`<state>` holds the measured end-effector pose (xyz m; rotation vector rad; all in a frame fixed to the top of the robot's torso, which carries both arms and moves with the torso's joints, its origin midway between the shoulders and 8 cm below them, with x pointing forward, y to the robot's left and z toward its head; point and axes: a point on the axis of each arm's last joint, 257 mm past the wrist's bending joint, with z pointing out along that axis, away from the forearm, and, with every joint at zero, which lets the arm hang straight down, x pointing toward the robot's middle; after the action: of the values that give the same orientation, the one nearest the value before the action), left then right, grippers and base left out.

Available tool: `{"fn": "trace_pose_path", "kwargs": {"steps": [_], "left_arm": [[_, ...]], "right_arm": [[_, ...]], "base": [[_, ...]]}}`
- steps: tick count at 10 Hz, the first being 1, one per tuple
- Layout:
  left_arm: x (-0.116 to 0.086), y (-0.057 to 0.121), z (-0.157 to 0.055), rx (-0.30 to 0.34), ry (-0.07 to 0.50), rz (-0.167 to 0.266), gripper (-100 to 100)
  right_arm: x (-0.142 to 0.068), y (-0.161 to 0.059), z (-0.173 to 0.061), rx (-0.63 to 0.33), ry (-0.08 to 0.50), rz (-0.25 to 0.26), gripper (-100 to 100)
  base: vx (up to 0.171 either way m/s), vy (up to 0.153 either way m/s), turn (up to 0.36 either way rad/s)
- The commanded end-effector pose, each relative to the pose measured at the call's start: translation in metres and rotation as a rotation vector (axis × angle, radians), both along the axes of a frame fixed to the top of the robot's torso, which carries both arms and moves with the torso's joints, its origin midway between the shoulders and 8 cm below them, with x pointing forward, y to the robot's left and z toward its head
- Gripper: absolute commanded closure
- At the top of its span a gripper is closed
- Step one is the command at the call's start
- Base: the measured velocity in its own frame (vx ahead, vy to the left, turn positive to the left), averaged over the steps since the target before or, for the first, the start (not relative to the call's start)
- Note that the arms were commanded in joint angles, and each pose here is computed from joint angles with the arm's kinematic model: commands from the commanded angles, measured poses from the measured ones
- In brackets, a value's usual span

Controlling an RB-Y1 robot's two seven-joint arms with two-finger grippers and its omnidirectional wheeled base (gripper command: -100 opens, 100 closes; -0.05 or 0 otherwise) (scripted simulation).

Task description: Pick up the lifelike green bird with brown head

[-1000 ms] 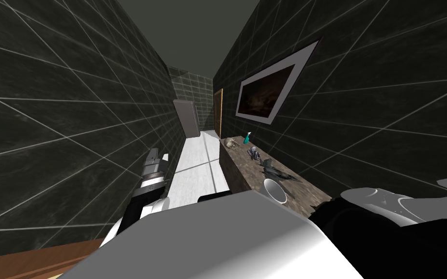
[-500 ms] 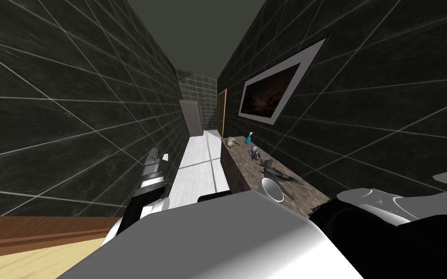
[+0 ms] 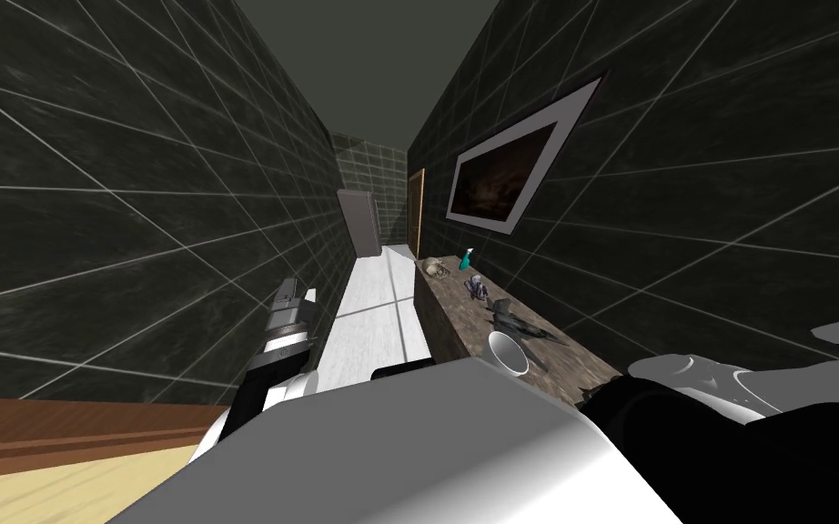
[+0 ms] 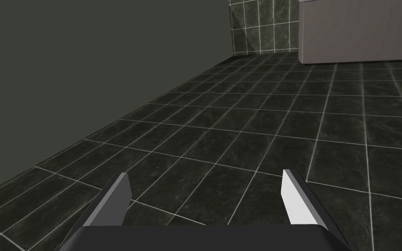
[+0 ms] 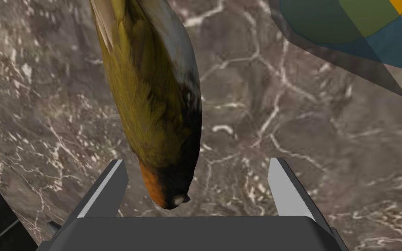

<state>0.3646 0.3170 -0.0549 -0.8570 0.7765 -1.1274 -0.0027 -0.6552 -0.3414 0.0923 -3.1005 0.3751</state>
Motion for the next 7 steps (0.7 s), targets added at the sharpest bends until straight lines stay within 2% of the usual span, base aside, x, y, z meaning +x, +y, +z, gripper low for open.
{"fn": "trace_pose_path", "kwargs": {"steps": [1,2,3,4,5,7], "left_arm": [[0.0,0.0,0.0,0.0,0.0,0.0,0],[0.0,0.0,0.0,0.0,0.0,0.0,0],[0.0,0.0,0.0,0.0,0.0,0.0,0],[0.0,0.0,0.0,0.0,0.0,0.0,0],[0.0,0.0,0.0,0.0,0.0,0.0,0],[0.0,0.0,0.0,0.0,0.0,0.0,0]], "right_arm": [[0.001,0.0,0.0,0.001,-0.002,0.001,-100],[0.001,0.0,0.0,0.001,-0.005,-0.006,-100],[-0.003,0.005,0.002,-0.016,-0.001,-0.041,-100],[-0.003,0.016,-0.001,0.001,-0.002,-0.041,-100],[-0.008,0.016,0.003,-0.021,0.006,-0.076,-100],[-0.007,0.032,-0.002,0.002,0.004,-0.076,-100]], "base": [[-0.004,-0.004,0.013],[-0.006,-0.005,0.016],[-0.079,-0.063,0.187],[-0.082,-0.056,0.163],[-0.084,-0.057,0.171],[-0.068,-0.033,0.093]]}}
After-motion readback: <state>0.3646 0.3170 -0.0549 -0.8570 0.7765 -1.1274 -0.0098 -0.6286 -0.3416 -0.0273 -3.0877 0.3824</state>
